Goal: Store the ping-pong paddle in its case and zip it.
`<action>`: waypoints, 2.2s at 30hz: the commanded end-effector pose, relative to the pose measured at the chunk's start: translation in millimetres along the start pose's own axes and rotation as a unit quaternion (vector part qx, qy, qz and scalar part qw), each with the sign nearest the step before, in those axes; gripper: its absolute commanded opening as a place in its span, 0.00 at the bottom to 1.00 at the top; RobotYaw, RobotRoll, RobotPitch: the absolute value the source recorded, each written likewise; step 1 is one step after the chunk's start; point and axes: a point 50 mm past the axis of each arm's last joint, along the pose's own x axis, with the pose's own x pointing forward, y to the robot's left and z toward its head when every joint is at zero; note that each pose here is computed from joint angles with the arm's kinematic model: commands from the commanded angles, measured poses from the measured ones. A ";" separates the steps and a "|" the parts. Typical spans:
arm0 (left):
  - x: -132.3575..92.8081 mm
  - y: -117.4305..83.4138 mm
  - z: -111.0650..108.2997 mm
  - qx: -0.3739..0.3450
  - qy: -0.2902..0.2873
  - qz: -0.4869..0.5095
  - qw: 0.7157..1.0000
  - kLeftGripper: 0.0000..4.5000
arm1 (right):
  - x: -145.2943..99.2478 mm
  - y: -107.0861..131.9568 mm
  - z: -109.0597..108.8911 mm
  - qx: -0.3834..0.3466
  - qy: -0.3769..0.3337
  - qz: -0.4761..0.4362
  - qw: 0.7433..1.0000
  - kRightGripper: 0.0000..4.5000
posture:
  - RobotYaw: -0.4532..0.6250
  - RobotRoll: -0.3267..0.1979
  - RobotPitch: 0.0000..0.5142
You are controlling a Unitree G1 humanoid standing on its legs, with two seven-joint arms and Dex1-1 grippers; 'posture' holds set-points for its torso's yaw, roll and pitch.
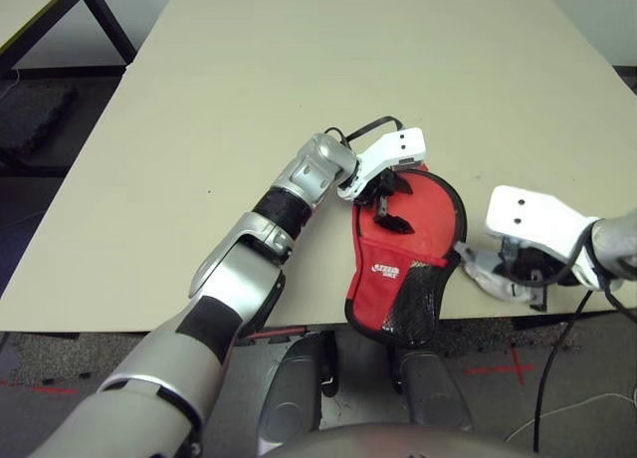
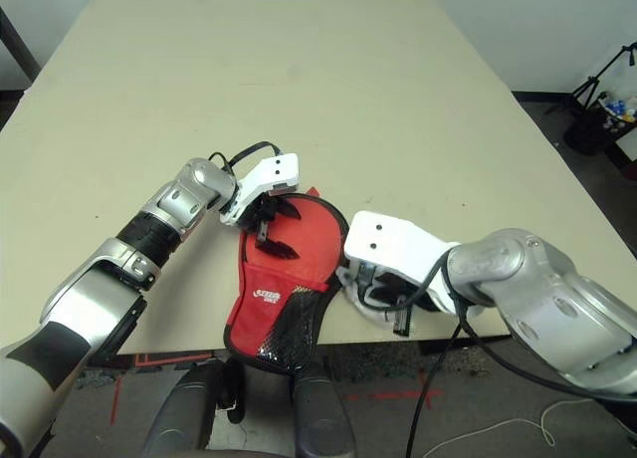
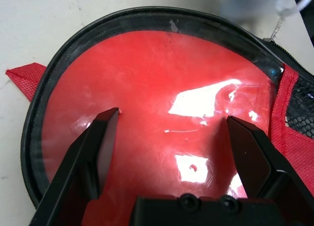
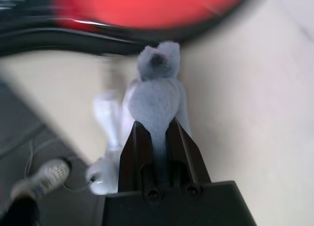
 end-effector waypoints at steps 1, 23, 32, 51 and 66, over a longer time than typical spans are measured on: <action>10.5 -6.4 -39.3 -0.060 0.066 -0.002 0.996 1.00 | -3.8 -7.4 -9.0 0.030 0.039 -0.035 0.998 0.01 | 0.23 0.62 0.44; 19.0 -9.8 -36.6 -0.050 0.058 -0.006 0.997 1.00 | -19.0 25.1 -47.3 0.026 0.167 0.074 0.983 0.01 | 0.22 0.62 0.46; 22.7 -12.0 -37.4 -0.045 0.061 -0.010 0.997 1.00 | -16.6 74.1 -69.1 -0.042 0.231 0.207 0.950 0.01 | 0.21 0.62 0.48; 24.0 -13.8 -34.6 -0.035 0.057 -0.014 0.998 1.00 | 11.7 49.0 -59.6 -0.003 0.136 0.120 0.983 0.01 | 0.22 0.62 0.50; 25.5 -28.8 5.5 0.018 -0.001 -0.079 0.997 1.00 | 7.6 42.9 -54.3 0.018 0.135 0.105 0.985 0.01 | 0.21 0.62 0.51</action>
